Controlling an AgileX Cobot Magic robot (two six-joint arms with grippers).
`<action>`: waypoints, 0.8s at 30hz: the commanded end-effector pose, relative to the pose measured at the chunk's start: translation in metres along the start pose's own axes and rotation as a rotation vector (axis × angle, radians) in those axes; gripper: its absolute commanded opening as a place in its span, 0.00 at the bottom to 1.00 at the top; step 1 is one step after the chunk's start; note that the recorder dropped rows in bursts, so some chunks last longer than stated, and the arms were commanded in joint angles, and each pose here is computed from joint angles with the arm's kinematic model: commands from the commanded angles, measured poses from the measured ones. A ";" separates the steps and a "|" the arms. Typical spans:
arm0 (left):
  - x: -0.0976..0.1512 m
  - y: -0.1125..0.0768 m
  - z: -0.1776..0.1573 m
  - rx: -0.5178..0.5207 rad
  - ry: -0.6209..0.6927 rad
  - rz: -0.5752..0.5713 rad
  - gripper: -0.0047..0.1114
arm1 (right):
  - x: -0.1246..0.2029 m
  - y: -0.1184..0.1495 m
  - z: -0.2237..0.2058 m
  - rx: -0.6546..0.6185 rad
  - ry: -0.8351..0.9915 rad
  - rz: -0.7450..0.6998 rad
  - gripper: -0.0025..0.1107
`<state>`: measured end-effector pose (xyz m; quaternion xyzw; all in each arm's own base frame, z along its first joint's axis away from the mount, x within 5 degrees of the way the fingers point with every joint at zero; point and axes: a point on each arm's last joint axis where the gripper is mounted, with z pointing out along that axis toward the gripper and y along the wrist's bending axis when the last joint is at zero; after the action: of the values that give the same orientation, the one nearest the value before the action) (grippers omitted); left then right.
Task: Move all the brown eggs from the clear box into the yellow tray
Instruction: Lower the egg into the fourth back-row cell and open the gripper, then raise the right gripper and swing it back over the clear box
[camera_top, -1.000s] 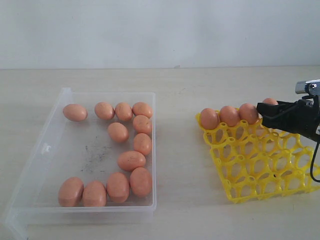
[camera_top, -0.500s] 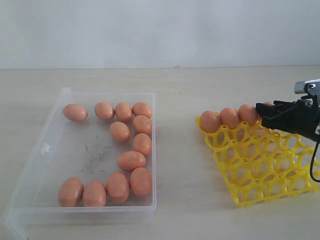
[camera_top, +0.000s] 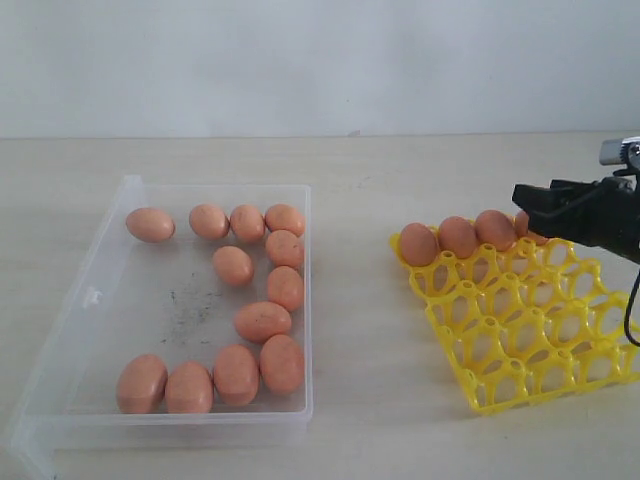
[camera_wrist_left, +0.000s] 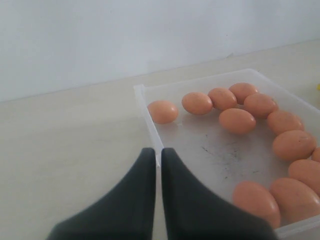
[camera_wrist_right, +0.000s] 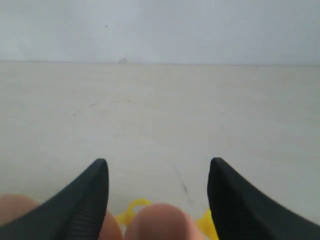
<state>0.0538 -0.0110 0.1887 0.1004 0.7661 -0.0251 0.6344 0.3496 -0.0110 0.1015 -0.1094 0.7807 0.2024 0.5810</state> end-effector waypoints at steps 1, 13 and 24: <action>0.001 0.000 0.000 0.005 -0.002 0.003 0.07 | -0.023 0.005 -0.006 -0.012 -0.059 -0.009 0.49; 0.001 0.000 0.000 0.005 -0.002 0.003 0.07 | -0.056 0.070 -0.025 -0.422 -0.101 -0.155 0.20; 0.001 0.000 0.000 0.005 -0.002 0.003 0.07 | -0.071 0.166 -0.036 -0.750 -0.133 -0.412 0.02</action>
<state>0.0538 -0.0110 0.1887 0.1004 0.7661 -0.0251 0.6344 0.2874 0.0959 0.1989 -0.4130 0.6102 0.3424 0.5829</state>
